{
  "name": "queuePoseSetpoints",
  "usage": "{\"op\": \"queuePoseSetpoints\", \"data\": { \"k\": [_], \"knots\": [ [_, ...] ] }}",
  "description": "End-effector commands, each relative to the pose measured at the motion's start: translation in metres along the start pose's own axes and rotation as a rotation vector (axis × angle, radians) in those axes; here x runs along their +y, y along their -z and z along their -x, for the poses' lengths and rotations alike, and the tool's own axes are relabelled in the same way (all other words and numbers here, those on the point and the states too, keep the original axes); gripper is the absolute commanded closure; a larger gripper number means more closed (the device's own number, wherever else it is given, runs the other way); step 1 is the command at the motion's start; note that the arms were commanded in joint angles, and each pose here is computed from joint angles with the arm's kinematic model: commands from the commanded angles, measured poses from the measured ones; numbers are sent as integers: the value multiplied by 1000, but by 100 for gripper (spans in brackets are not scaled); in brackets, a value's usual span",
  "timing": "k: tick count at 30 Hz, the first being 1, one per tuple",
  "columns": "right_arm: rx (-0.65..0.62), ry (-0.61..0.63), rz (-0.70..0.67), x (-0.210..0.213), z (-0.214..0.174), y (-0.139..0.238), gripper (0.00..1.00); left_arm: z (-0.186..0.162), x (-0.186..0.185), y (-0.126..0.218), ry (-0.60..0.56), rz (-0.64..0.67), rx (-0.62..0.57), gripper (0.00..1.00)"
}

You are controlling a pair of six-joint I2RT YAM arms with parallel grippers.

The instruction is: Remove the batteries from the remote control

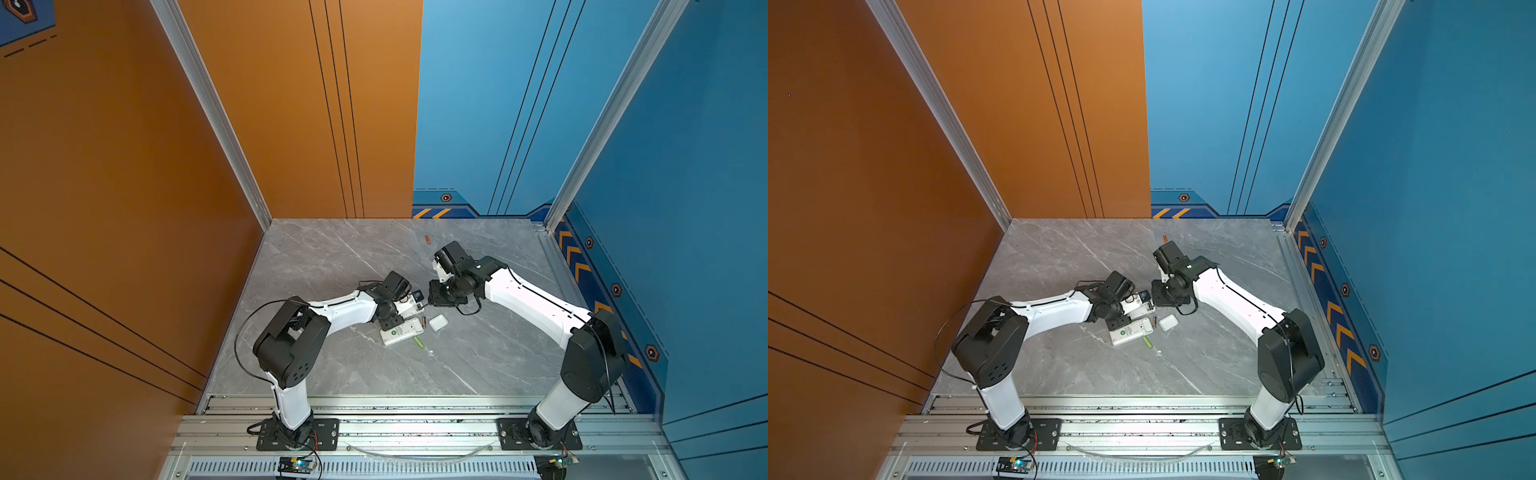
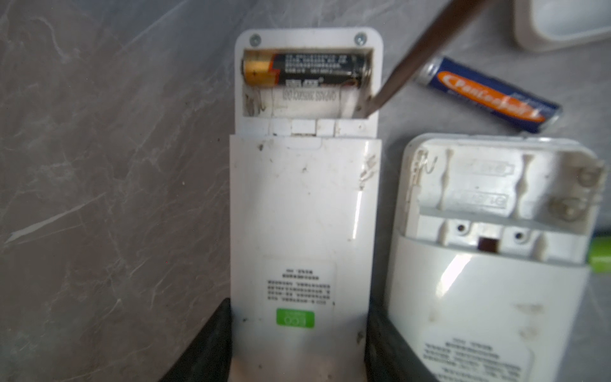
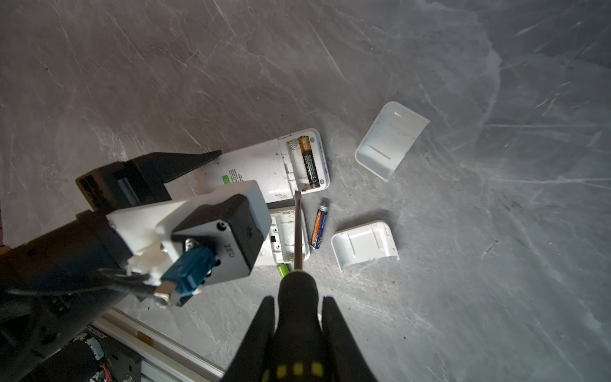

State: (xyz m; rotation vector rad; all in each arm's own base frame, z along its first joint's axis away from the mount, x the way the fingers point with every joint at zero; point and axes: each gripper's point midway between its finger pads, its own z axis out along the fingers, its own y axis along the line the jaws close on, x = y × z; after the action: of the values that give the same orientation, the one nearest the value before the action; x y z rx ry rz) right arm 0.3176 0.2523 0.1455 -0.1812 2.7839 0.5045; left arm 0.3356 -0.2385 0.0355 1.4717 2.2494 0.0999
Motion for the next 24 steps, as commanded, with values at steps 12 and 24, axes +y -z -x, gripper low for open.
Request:
{"op": "queuePoseSetpoints", "data": {
  "k": [12,24],
  "knots": [
    [2,-22,-58,-18,-1,-7,100,7,2,7,-24,22,-23,61],
    [20,0,-85,-19,-2,-16,100,9,2,8,-25,24,-25,61]
  ]
}}
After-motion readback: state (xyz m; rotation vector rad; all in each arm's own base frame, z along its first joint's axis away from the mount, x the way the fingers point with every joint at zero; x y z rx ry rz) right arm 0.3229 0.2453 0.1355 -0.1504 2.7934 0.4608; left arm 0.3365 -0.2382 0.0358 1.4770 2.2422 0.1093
